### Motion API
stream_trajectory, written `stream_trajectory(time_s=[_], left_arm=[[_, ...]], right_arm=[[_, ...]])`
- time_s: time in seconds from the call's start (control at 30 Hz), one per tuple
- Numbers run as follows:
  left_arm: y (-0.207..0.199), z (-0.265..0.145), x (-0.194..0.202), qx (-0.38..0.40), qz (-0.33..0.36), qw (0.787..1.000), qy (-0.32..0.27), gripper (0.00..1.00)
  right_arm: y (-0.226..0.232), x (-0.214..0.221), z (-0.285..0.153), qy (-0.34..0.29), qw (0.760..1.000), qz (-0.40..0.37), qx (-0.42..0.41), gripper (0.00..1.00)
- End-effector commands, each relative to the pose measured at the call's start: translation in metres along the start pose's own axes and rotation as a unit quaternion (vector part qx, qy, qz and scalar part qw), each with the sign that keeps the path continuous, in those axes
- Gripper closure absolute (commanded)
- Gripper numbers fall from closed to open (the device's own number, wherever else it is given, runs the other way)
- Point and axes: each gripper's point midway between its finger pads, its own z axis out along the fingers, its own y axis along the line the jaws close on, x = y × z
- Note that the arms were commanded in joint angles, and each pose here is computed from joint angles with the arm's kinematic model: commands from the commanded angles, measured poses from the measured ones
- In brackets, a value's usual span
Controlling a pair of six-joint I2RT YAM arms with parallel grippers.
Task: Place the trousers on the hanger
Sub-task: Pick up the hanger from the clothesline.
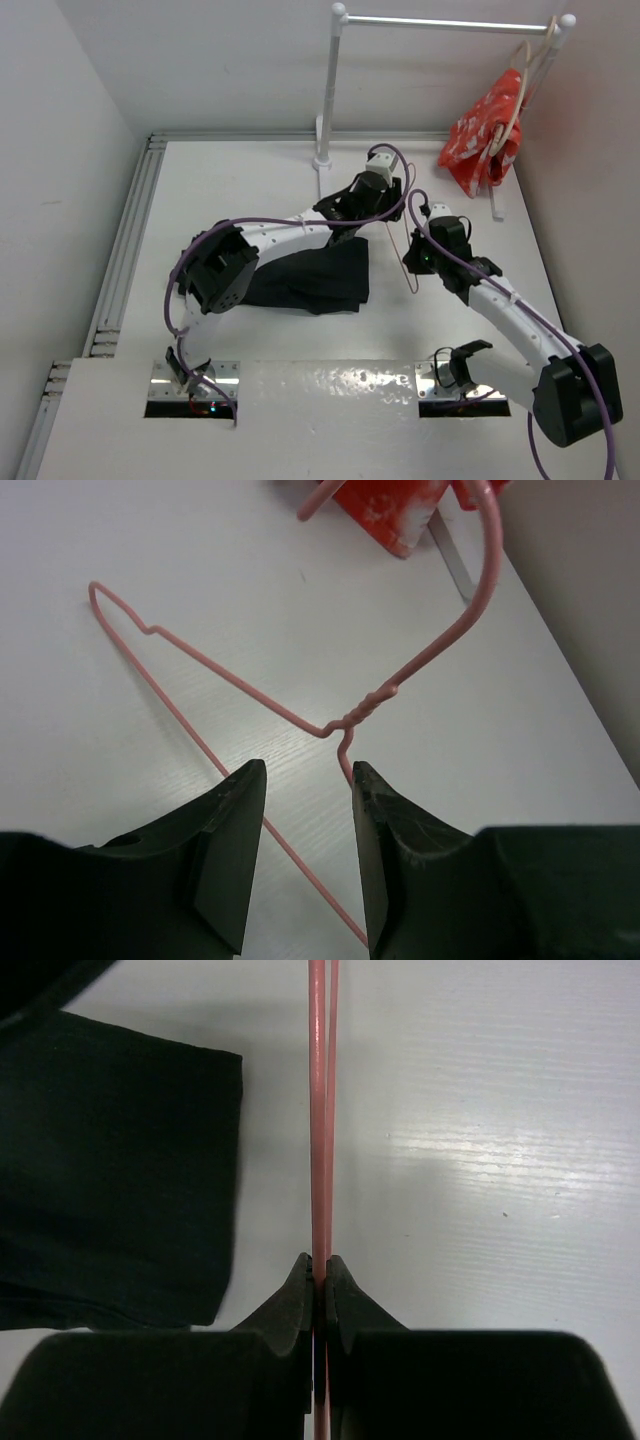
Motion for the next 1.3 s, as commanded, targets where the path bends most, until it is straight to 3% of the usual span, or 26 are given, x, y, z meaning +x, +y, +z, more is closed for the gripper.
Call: stream_trajectory(time_s=[0.0,0.53,0.83,0.87,1.03,1.13,1.2,1.23,1.27], left_arm=[[-0.018,-0.004,-0.024,0.018,0.014,0.999,-0.035,0.62],[-0.044,0.016,-0.048,0.034,0.017,0.996,-0.076,0.66],[-0.034,0.03,-0.042,0.0,0.029,0.997,-0.072,0.7],[-0.035,0.031,-0.04,0.0,0.031,0.997,-0.069,0.71],[-0.029,0.031,-0.031,-0.008,0.037,0.998,-0.052,0.98],[-0.028,0.023,-0.033,-0.006,0.029,0.998,-0.059,1.0],[-0.022,0.018,-0.028,-0.013,0.024,0.998,-0.059,1.0],[-0.026,0.006,-0.04,-0.005,0.015,0.997,-0.074,1.0],[-0.026,0.001,-0.041,0.001,0.009,0.997,-0.081,1.0]], right_arm=[[0.001,-0.004,0.002,-0.005,1.0,-0.002,0.003,1.0],[0.01,-0.007,-0.002,-0.015,1.0,0.005,-0.02,1.0],[0.009,-0.004,-0.002,-0.008,1.0,0.003,-0.016,1.0],[0.009,-0.004,-0.002,-0.009,1.0,0.004,-0.016,1.0],[0.002,-0.006,-0.003,-0.014,1.0,0.003,0.003,1.0],[-0.001,-0.008,-0.004,-0.02,1.0,0.009,0.012,1.0],[0.0,-0.01,-0.006,-0.023,1.0,0.011,0.011,0.88],[0.001,-0.013,-0.009,-0.026,1.0,0.01,0.011,0.65],[0.0,-0.012,-0.013,-0.022,1.0,0.01,0.013,0.52]])
